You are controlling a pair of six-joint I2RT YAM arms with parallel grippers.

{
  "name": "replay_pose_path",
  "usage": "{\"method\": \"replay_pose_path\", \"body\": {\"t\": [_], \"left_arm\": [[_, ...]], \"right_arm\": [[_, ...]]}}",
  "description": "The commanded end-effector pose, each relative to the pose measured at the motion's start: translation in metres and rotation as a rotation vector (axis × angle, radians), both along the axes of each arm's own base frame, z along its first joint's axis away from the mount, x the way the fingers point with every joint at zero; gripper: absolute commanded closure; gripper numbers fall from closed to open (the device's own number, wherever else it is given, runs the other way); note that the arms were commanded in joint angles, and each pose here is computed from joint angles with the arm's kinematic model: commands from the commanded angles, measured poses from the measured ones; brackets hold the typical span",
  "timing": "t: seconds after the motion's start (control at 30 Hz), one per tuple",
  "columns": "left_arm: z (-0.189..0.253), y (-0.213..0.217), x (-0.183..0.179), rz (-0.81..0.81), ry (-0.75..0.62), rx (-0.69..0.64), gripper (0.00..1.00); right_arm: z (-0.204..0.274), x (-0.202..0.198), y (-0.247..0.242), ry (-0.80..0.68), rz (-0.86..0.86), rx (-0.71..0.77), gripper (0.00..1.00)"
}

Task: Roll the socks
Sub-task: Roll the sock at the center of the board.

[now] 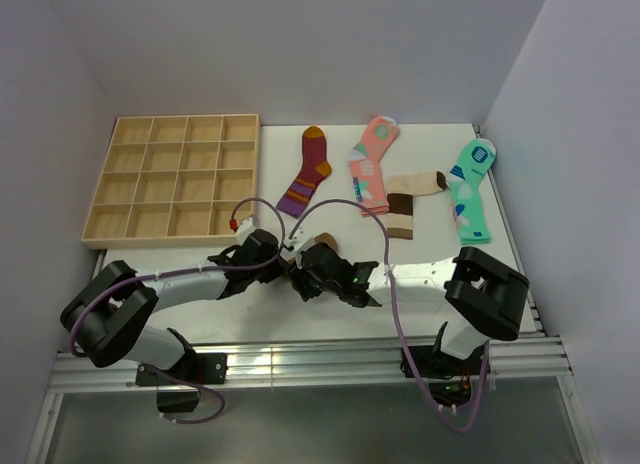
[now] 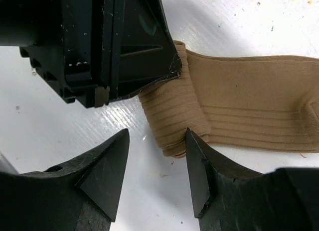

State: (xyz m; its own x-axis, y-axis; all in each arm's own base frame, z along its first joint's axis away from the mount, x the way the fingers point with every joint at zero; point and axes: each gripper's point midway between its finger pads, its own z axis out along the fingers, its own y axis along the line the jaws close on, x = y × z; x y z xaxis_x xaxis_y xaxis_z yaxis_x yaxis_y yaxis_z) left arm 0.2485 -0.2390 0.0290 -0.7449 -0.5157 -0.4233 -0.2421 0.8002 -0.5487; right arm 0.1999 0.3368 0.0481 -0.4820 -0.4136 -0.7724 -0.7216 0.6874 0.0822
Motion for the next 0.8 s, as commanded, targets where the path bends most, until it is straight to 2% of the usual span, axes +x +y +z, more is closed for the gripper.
{"method": "replay_pose_path", "body": {"t": [0.0, 0.37, 0.53, 0.6, 0.63, 0.73, 0.77], "left_arm": [[-0.012, 0.012, -0.014, -0.035, 0.044, 0.085, 0.81], [-0.007, 0.013, -0.014, -0.032, 0.036, 0.082, 0.81], [-0.002, 0.015, -0.015, -0.02, 0.03, 0.064, 0.81], [-0.002, 0.015, -0.017, -0.018, 0.033, 0.057, 0.81], [0.0, 0.014, -0.017, -0.018, 0.029, 0.05, 0.81], [0.002, 0.016, -0.019, -0.011, 0.028, 0.041, 0.8], [0.001, 0.017, -0.02, -0.01, 0.03, 0.041, 0.8]], "right_arm": [[0.012, 0.012, 0.012, -0.072, -0.011, -0.002, 0.44], [-0.02, 0.012, -0.005, -0.036, -0.073, -0.135, 0.46], [-0.036, 0.009, -0.024, 0.002, -0.137, -0.203, 0.53], [-0.041, 0.009, -0.026, 0.009, -0.156, -0.213, 0.62], [-0.049, 0.006, -0.033, 0.031, -0.171, -0.247, 0.72], [-0.056, 0.002, -0.035, 0.06, -0.166, -0.258, 0.85], [-0.059, 0.002, -0.036, 0.073, -0.172, -0.258, 0.95]]}}
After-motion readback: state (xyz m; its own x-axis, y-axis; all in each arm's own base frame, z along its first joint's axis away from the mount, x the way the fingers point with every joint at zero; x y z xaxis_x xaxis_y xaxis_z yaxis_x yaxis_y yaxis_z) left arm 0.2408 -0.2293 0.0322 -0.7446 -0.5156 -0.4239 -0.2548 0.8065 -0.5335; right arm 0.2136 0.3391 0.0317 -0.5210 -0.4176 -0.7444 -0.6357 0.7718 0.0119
